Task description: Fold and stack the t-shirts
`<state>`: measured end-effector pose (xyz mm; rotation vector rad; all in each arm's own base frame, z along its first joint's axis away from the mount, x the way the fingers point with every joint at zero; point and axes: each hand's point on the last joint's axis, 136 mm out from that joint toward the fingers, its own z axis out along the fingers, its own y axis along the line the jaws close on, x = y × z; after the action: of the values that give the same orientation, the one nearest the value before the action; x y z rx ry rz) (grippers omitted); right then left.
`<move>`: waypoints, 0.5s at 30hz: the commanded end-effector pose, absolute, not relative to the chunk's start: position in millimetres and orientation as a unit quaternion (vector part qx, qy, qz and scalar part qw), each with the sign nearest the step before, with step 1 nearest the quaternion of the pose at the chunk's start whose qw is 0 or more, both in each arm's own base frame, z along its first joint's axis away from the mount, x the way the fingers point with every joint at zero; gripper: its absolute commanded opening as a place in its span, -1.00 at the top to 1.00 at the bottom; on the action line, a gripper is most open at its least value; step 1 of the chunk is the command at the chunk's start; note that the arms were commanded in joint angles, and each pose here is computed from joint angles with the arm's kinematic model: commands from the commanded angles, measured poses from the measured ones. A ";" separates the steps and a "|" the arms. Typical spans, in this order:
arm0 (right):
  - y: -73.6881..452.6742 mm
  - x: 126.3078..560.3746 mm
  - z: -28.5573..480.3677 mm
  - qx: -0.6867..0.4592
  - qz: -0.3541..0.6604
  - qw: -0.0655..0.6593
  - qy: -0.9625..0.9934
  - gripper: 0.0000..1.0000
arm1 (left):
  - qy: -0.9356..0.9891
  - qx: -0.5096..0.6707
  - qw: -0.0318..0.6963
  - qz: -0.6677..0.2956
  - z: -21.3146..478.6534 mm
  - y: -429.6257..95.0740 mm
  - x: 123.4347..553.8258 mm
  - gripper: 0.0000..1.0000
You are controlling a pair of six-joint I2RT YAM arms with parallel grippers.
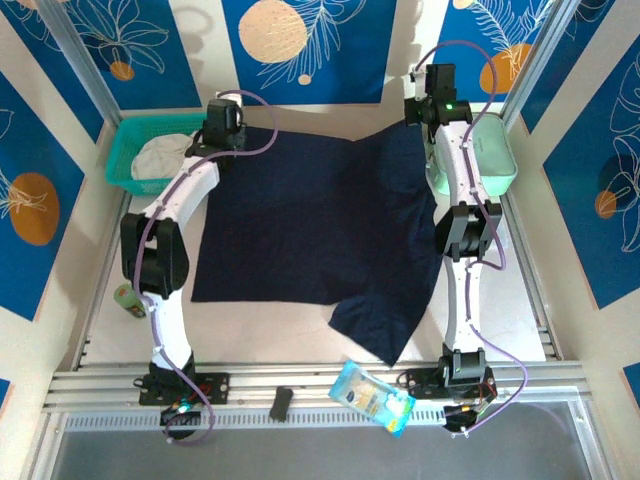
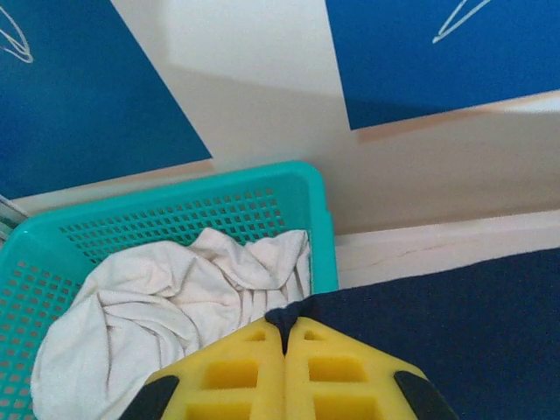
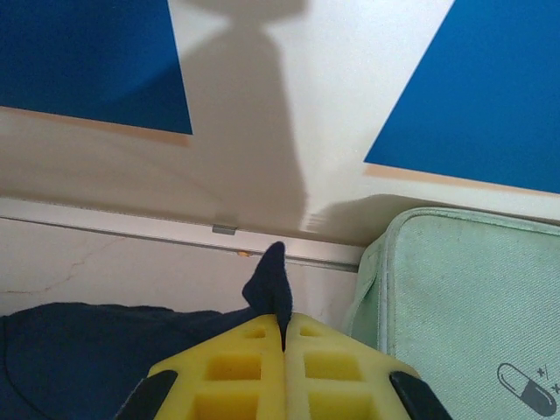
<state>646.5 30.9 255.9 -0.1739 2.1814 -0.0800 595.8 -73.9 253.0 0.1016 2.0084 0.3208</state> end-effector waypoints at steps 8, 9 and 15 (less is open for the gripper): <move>44.6 619.5 273.1 -0.061 -0.001 0.459 0.886 1.00 | 0.839 0.045 0.524 0.140 245.2 -68.1 593.9 1.00; 45.3 613.4 275.4 -0.059 0.001 0.461 0.886 1.00 | 0.838 0.044 0.524 0.144 245.5 -65.0 591.0 1.00; 47.7 569.7 275.6 -0.044 0.013 0.464 0.885 1.00 | 0.841 0.049 0.516 0.154 236.9 -55.3 577.4 1.00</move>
<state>578.9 40.8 220.1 -0.1420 2.3232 -0.0156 582.4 -69.0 203.8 0.1455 2.0935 0.3508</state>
